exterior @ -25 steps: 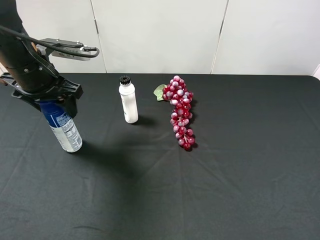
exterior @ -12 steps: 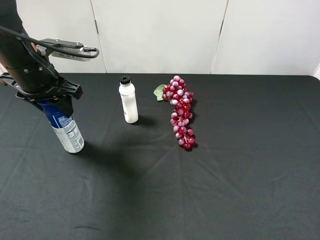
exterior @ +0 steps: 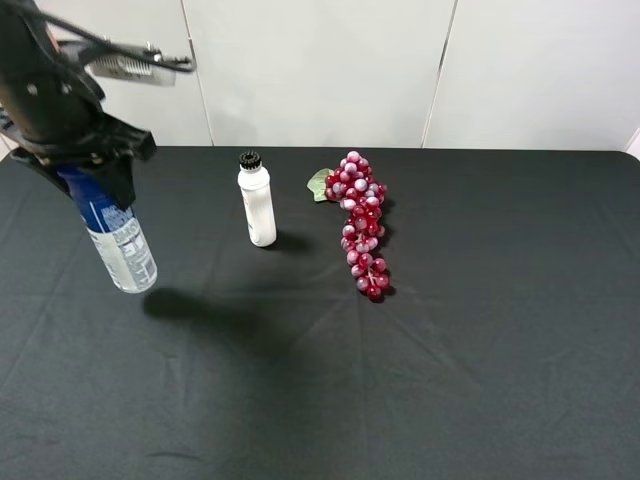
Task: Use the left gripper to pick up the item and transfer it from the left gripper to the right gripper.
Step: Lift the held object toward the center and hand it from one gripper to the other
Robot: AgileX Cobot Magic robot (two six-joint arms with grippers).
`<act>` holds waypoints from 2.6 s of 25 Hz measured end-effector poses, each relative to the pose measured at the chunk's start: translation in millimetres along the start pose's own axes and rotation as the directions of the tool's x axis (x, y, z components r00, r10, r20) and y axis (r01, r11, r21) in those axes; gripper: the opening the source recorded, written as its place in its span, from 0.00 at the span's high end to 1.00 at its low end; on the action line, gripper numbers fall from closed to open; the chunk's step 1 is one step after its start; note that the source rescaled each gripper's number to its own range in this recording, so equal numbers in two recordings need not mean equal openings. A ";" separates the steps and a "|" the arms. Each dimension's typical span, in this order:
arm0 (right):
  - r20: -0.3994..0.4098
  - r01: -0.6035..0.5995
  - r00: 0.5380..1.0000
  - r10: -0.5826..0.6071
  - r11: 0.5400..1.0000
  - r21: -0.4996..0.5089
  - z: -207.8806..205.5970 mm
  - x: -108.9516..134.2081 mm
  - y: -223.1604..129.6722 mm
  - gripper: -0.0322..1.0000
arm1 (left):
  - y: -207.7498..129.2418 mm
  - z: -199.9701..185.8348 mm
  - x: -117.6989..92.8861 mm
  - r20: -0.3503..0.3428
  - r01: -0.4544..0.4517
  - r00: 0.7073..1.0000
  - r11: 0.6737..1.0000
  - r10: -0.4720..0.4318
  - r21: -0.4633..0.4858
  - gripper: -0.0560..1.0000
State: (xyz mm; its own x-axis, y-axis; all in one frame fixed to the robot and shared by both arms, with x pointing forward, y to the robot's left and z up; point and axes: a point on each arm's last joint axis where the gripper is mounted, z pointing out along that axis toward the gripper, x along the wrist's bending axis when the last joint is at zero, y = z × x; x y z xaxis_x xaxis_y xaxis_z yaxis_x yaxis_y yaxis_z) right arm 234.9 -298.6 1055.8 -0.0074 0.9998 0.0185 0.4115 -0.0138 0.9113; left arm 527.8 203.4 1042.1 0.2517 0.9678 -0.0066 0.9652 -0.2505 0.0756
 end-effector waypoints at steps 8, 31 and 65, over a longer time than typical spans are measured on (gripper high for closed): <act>0.000 0.000 1.000 0.000 1.000 0.000 0.0 0.0 0.0 0.00 | 9.1 -33.7 -1.9 0.016 0.003 1.000 0.999 -0.003 -0.041 0.94; 0.000 0.000 1.000 0.000 1.000 0.000 0.0 0.0 0.0 0.00 | -17.8 -95.4 -34.5 0.416 0.081 0.909 0.971 0.021 -0.226 0.94; -0.247 0.089 0.968 -0.045 0.982 0.169 35.2 21.0 26.6 0.00 | -28.5 -18.8 -59.1 0.697 0.142 0.713 0.960 0.071 -0.242 0.94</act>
State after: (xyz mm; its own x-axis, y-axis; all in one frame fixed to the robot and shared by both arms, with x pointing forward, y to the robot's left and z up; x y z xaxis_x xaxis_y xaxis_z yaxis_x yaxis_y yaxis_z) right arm 277.8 -277.5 1065.9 -0.2510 0.9648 0.0786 0.5571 0.0776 0.8268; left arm 484.0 153.8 1059.1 0.2978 0.6548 -0.6947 0.9447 -0.0973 0.3133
